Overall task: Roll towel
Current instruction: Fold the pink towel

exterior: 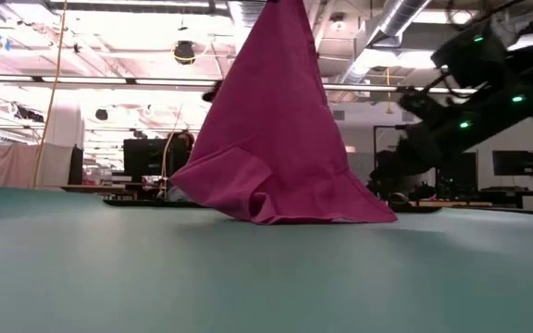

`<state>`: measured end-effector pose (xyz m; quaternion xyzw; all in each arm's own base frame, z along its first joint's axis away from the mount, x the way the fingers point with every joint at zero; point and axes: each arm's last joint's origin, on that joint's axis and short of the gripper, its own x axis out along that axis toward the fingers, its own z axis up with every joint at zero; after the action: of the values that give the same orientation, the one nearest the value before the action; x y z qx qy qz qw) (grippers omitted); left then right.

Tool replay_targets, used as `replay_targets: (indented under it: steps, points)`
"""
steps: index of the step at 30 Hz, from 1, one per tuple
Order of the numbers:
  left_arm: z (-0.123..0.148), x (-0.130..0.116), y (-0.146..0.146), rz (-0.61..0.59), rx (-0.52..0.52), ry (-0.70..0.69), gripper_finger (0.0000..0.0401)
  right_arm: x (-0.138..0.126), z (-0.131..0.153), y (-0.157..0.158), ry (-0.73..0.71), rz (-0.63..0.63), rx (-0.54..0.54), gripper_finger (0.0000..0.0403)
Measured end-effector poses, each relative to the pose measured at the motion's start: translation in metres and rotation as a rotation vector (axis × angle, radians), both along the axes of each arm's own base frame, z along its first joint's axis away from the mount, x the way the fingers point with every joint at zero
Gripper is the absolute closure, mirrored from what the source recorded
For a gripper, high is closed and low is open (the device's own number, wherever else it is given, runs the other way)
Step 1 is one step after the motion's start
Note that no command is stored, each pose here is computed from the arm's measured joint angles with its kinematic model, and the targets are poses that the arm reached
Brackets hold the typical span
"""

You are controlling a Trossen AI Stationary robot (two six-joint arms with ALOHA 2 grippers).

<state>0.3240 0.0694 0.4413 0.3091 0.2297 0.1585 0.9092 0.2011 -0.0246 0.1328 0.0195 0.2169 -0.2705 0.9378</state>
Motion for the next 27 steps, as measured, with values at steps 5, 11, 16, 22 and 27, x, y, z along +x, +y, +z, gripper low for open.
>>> replay_targets:
  steps: [5, 11, 16, 22, 27]
  points:
    - [-0.001, -0.001, 0.000, -0.001, 0.000, 0.017, 0.0401, 0.013, -0.011, -0.015, 0.066, 0.031, 0.082, 0.0163]
    - [-0.004, -0.002, 0.000, -0.007, 0.014, 0.056, 0.0401, 0.013, -0.031, -0.027, 0.128, -0.022, 0.163, 0.0163]
    - [-0.005, -0.002, 0.000, -0.007, 0.015, 0.061, 0.0401, 0.016, -0.031, -0.029, 0.093, 0.016, 0.192, 0.0164]
    - [-0.004, -0.002, 0.000, -0.003, 0.016, 0.061, 0.0401, 0.022, -0.026, -0.029, 0.067, 0.070, 0.211, 0.0267]
    - [-0.004, -0.002, 0.000, 0.001, 0.019, 0.061, 0.0401, 0.027, -0.027, -0.028, 0.107, 0.075, 0.214, 0.0386]
